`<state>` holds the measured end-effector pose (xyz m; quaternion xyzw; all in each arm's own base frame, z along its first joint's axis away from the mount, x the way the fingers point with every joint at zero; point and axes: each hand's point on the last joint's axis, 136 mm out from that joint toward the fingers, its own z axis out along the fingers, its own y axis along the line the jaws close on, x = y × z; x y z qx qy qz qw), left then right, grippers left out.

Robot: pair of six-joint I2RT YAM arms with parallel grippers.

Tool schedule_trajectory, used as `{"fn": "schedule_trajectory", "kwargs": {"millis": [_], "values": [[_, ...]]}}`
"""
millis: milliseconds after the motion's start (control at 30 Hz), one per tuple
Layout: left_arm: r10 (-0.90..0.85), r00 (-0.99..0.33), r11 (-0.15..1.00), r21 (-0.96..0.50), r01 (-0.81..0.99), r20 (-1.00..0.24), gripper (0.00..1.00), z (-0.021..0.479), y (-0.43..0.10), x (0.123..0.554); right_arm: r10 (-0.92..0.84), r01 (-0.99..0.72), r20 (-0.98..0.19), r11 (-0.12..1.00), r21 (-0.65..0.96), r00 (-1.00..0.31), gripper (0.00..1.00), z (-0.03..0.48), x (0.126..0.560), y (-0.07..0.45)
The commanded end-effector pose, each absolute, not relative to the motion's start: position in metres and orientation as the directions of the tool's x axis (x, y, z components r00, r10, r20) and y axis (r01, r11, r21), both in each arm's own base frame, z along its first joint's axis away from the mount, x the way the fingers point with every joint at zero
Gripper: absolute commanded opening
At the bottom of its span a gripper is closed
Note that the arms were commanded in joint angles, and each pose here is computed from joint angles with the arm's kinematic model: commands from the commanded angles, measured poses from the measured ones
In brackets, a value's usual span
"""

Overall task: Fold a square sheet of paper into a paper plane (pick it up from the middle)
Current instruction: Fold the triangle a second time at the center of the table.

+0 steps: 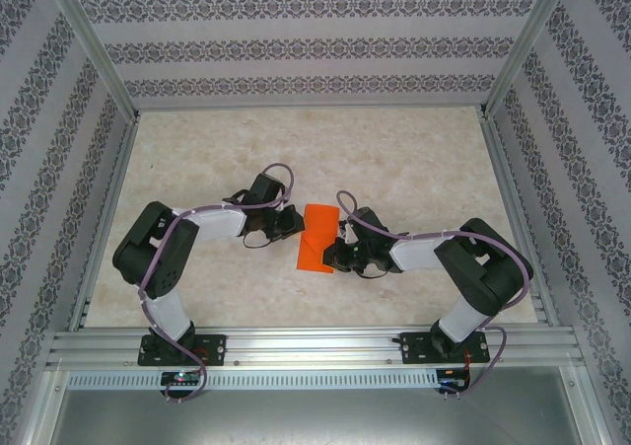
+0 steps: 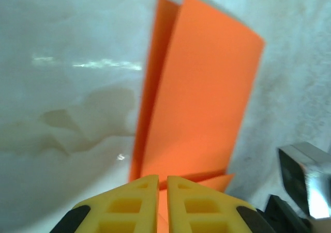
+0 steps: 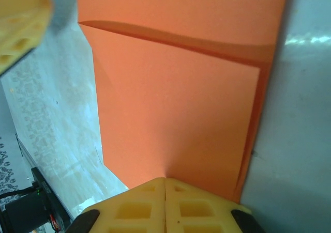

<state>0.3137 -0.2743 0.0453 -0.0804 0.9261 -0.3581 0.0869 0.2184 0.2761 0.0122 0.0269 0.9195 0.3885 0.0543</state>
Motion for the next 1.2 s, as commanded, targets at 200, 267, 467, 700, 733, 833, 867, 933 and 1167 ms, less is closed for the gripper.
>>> {"fn": "schedule_trajectory", "kwargs": {"millis": [200,267,467,700,733,833,867,933,1167], "values": [[-0.09,-0.988,0.702,-0.712,0.028,-0.127,0.14,0.06,-0.305,0.294,0.094,-0.013,-0.114,0.712,0.702,-0.989,0.16,0.032,0.227,0.279],[-0.09,-0.989,0.703,-0.711,0.018,-0.114,0.14,0.052,-0.307,0.294,0.096,-0.032,-0.137,0.698,0.716,-0.986,0.22,0.044,0.23,0.281],[-0.091,-0.993,0.711,-0.704,-0.008,-0.081,0.14,0.035,-0.309,0.295,0.142,-0.051,-0.233,0.745,0.665,-0.962,0.39,0.062,0.239,0.259],[-0.085,-0.994,0.72,-0.694,-0.01,-0.074,0.13,0.03,-0.307,0.293,0.204,0.01,-0.224,0.76,0.65,-0.953,0.45,0.056,0.247,0.24],[-0.084,-0.994,0.72,-0.694,-0.008,-0.075,0.14,0.03,-0.307,0.293,0.204,0.009,-0.222,0.753,0.658,-0.954,0.45,0.056,0.248,0.243],[-0.082,-0.994,0.725,-0.689,-0.007,-0.076,0.14,0.03,-0.306,0.293,0.208,0.015,-0.208,0.742,0.67,-0.956,0.45,0.052,0.253,0.248],[-0.081,-0.994,0.726,-0.688,-0.006,-0.076,0.14,0.03,-0.306,0.292,0.207,0.015,-0.206,0.739,0.673,-0.956,0.45,0.051,0.254,0.25],[-0.079,-0.994,0.727,-0.687,-0.004,-0.078,0.14,0.03,-0.305,0.292,0.207,0.018,-0.2,0.736,0.677,-0.958,0.45,0.049,0.257,0.253],[-0.075,-0.994,0.727,-0.687,0.002,-0.083,0.14,0.032,-0.305,0.292,0.203,0.02,-0.189,0.73,0.684,-0.961,0.45,0.043,0.264,0.261]]}}
